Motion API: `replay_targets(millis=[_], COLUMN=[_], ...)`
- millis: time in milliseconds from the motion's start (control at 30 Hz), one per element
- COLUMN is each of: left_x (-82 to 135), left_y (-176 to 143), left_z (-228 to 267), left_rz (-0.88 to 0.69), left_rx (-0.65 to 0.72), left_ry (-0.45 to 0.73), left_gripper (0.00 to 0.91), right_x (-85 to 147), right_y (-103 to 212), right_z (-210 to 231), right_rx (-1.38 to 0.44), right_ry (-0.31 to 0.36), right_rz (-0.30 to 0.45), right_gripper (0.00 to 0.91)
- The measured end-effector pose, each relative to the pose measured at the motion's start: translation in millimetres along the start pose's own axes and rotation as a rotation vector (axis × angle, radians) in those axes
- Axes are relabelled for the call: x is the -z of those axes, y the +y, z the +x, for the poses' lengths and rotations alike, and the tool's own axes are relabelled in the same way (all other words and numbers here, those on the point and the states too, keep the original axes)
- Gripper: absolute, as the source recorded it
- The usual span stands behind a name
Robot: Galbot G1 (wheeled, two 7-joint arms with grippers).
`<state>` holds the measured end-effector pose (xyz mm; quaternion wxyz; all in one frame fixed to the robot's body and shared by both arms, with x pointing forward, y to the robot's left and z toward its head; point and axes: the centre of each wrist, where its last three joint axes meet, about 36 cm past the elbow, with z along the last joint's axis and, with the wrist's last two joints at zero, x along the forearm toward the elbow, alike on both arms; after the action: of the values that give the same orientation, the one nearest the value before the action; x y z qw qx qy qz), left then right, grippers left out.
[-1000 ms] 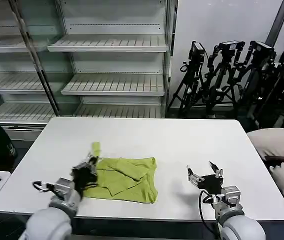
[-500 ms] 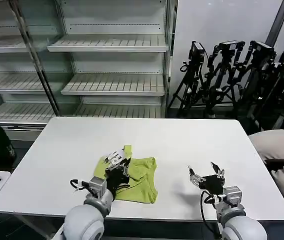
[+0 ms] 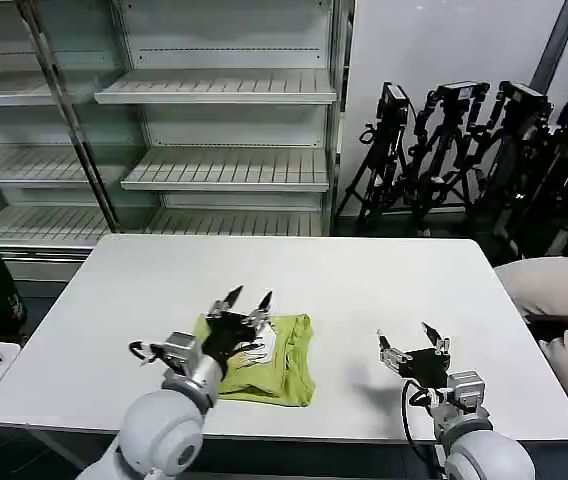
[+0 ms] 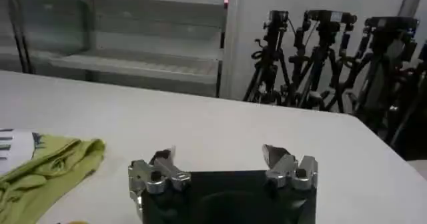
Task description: Fold and organize the clothes.
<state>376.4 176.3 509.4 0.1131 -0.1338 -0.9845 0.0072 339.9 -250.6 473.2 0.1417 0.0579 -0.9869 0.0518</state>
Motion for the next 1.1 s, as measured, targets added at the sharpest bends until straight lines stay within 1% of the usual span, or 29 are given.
replay_targets(millis=[167,300,400,433,467,500,533,567,700,833,1100], left_x=[-21.2,-42.8,-54.5,-58.6,-62.0,-65.4,-68.2,-70.8,-78.9,-81.8,-83.8], left_y=[25.2,37.1,44.7,46.5,48.1,50.1,51.5,52.9,59.9,62.4,54.5], left_z=[2.4,1.5,-0.6,-1.2,-2.2,-3.5,-4.6,-5.7,-9.6,-10.2,-11.1], left_rz=[-0.008,0.004,0.018,0.023,0.028,0.031,0.035,0.038,0.047,0.059,0.089], left_rx=[0.089,0.140,0.166,0.171,0.179,0.188,0.196,0.202,0.225,0.231,0.201], left_ry=[0.084,0.163,0.206,0.221,0.232,0.244,0.253,0.262,0.290,0.300,0.305], left_gripper=[0.907,0.907,0.907,0.826,0.725,0.302,0.131,0.020,0.020,0.020,0.020], right_x=[-3.5,-4.0,-3.8,-3.8,-3.7,-3.6,-3.6,-3.6,-3.7,-3.7,-5.0], right_y=[0.8,-0.2,-0.6,-0.7,-0.6,-0.7,-0.7,-0.7,-0.9,-1.2,-0.7], right_z=[0.6,2.0,2.5,2.5,2.5,2.3,2.1,1.9,1.8,1.4,0.2], right_rx=[0.002,0.000,0.000,0.000,0.000,0.000,0.000,0.000,0.000,-0.001,0.000], right_ry=[0.006,0.008,0.008,0.008,0.007,0.007,0.007,0.007,0.007,0.006,0.010], right_rz=[-0.004,0.000,0.002,0.002,0.002,0.002,0.002,0.002,0.002,0.003,0.001], right_gripper=[0.907,0.907,0.907,0.907,0.907,0.907,0.907,0.907,0.907,0.907,0.907])
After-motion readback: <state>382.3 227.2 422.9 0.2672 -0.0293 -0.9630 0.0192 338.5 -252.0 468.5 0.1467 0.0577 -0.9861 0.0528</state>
